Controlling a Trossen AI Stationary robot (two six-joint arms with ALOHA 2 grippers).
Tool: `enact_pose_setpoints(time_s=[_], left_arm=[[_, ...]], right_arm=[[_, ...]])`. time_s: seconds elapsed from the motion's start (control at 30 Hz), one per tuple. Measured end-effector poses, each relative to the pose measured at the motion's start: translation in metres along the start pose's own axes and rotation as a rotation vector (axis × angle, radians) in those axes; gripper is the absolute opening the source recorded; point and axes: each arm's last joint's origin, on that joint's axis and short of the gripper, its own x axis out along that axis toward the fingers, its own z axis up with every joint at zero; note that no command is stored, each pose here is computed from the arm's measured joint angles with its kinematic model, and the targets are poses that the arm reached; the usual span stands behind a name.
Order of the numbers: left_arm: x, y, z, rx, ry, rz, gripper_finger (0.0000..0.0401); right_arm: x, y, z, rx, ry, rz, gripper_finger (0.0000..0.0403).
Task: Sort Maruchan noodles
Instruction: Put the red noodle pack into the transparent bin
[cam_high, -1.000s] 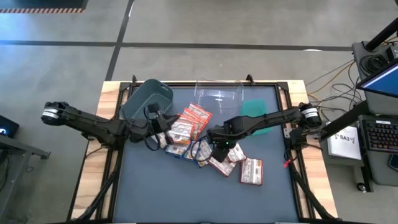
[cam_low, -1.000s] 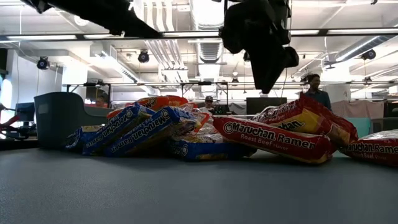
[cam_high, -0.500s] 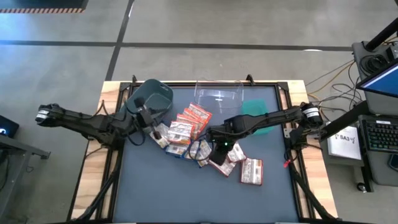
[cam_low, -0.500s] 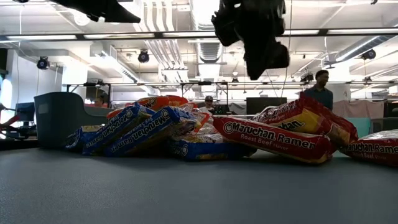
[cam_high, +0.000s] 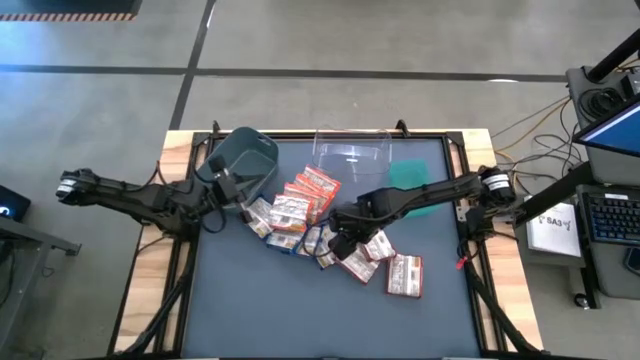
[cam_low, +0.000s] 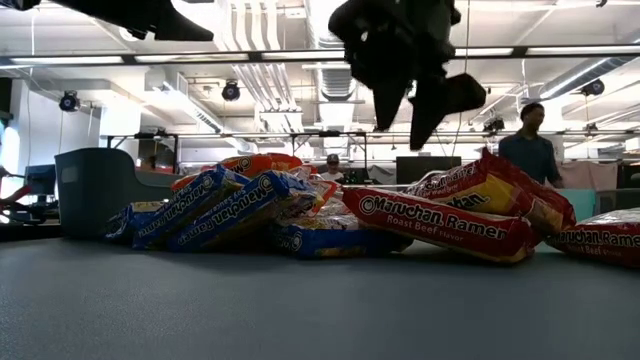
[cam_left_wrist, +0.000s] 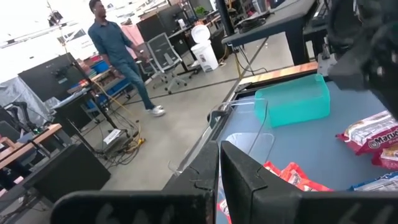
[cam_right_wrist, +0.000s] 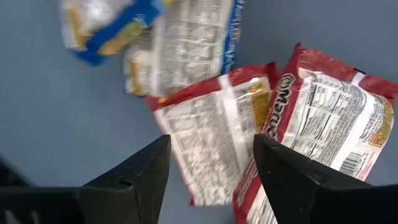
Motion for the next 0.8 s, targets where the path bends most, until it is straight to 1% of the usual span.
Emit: enact_pose_setpoints(time_s=[0.13, 0.2, 0.27, 0.33, 0.43, 0.63, 0.73, 0.8], left_arm=[[-0.001, 0.001, 0.000, -0.003, -0.004, 0.002, 0.0000], [-0.001, 0.001, 0.000, -0.002, -0.005, 0.002, 0.0000], [-0.001, 0.001, 0.000, -0.002, -0.004, 0.002, 0.0000], [-0.001, 0.001, 0.000, -0.002, -0.004, 0.001, 0.0000], [-0.001, 0.001, 0.000, -0.001, -0.004, 0.001, 0.0000], [0.000, -0.001, -0.002, 0.004, 0.002, -0.002, 0.0000], [0.000, -0.002, -0.005, 0.012, 0.009, -0.006, 0.0000], [0.000, -0.002, -0.005, 0.013, 0.010, -0.006, 0.0000]], right_arm=[[0.015, -0.001, 0.002, 0.013, 0.026, -0.086, 0.0219], [0.019, -0.002, 0.005, -0.004, 0.042, -0.157, 0.0219], [0.017, -0.001, 0.007, -0.031, 0.040, -0.228, 0.0219], [0.011, 0.002, 0.009, -0.054, 0.024, -0.276, 0.0219], [0.009, 0.007, 0.012, -0.056, 0.028, -0.300, 0.0219], [0.039, 0.010, 0.012, -0.065, 0.126, -0.383, 0.0217], [0.051, 0.005, 0.009, -0.074, 0.192, -0.473, 0.0207], [0.055, 0.004, 0.010, -0.080, 0.206, -0.502, 0.0195]])
